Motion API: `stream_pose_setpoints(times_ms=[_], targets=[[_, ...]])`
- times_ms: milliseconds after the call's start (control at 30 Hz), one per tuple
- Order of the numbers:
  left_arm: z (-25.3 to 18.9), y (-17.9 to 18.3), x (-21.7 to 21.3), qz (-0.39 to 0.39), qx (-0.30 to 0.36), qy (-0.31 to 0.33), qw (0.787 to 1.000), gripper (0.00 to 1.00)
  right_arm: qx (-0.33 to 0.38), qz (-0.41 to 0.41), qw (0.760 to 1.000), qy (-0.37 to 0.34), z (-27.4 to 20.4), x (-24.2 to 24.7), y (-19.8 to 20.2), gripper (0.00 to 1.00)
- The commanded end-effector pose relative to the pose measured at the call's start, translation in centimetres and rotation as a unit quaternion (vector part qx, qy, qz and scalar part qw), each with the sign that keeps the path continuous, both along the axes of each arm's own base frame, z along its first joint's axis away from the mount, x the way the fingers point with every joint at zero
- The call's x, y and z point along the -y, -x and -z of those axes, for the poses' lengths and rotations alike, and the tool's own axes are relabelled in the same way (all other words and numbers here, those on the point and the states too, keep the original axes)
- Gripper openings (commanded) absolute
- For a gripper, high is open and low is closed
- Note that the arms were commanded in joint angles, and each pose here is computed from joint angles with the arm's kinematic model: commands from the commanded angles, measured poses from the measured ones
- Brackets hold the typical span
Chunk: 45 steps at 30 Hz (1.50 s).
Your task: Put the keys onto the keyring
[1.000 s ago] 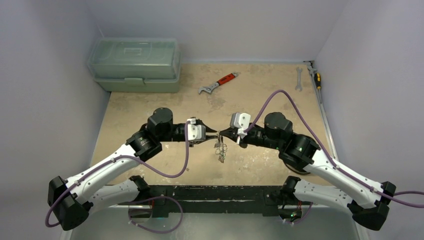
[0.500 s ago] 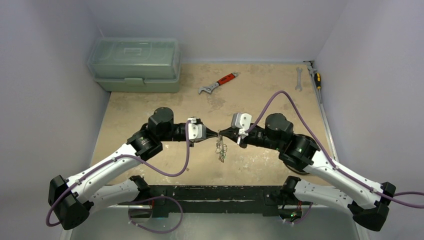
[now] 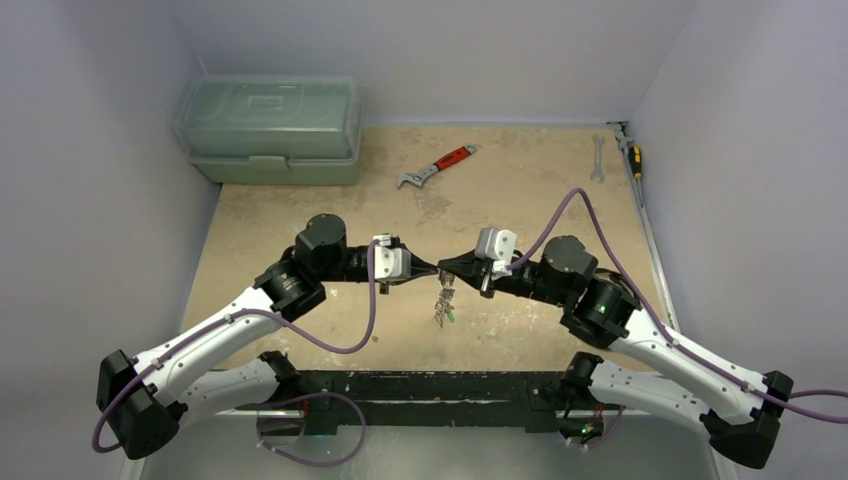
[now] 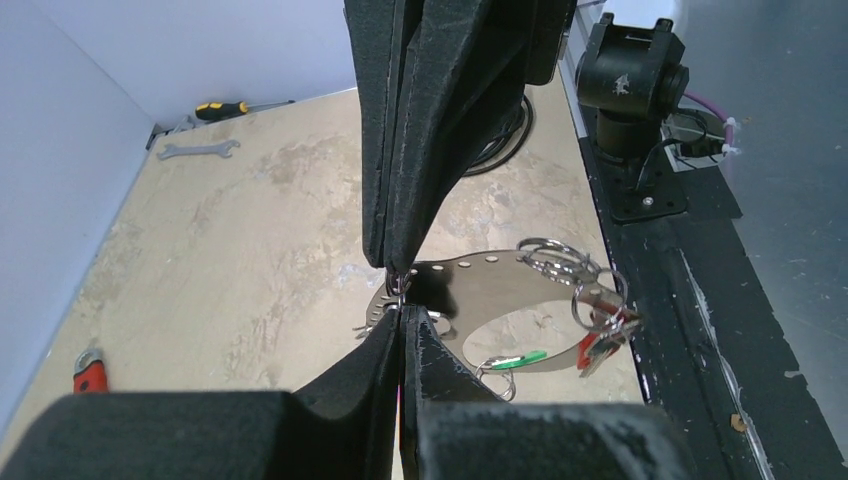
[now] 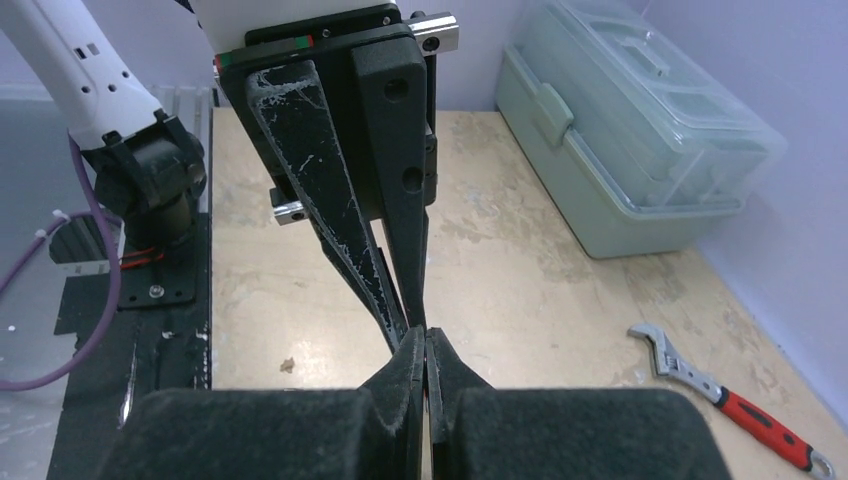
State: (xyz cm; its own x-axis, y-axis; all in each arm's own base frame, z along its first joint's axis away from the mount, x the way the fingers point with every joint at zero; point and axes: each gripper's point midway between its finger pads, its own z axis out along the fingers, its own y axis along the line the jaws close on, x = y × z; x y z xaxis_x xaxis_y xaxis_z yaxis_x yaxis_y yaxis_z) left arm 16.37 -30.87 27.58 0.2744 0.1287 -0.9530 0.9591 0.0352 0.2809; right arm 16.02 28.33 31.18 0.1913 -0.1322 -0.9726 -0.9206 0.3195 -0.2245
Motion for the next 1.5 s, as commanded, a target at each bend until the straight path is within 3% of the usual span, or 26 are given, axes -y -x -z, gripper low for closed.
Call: stream_pose_setpoints(times_ms=[0,167,200,300,433,700,1000,1133,1400,1467], targets=[[-1.8,0.3,0.2,0.015,0.009,0.022,1.000,0.00,0.037,-0.019,0.996,-0.075,-4.2,-0.2,0.9,0.00],[-1.9,0.3,0.3,0.014,0.008,0.023,1.000,0.00,0.034,-0.020,0.997,-0.070,-3.9,-0.3,0.9,0.00],[-2.0,0.4,0.3,0.015,0.008,0.024,1.000,0.04,0.033,-0.020,0.997,-0.070,-3.9,-0.3,0.9,0.00],[-2.2,0.2,0.1,0.009,0.010,0.026,1.000,0.31,0.032,-0.024,0.997,-0.070,-3.8,-0.3,1.0,0.00],[-2.7,0.3,-0.1,0.009,0.014,0.035,0.999,0.38,0.031,-0.030,0.997,-0.070,-3.7,-0.4,1.2,0.00],[-3.3,1.0,0.1,0.034,0.002,0.053,0.998,0.27,0.031,-0.041,0.996,-0.078,-4.0,-0.7,1.5,0.00],[-3.3,1.1,0.2,0.040,-0.002,0.055,0.998,0.21,0.030,-0.049,0.995,-0.081,-3.9,-1.2,1.5,0.00],[-3.3,1.2,0.3,0.043,-0.004,0.056,0.997,0.00,0.030,-0.053,0.995,-0.082,-3.9,-1.3,1.6,0.00],[-2.9,-0.1,-0.1,0.007,0.002,0.045,0.999,0.00,0.015,-0.051,0.997,-0.064,-3.1,-1.2,1.6,0.00],[-2.2,-1.1,-0.4,-0.019,0.009,0.024,0.999,0.00,0.006,-0.027,0.999,-0.046,-3.0,-0.7,0.9,0.24]])
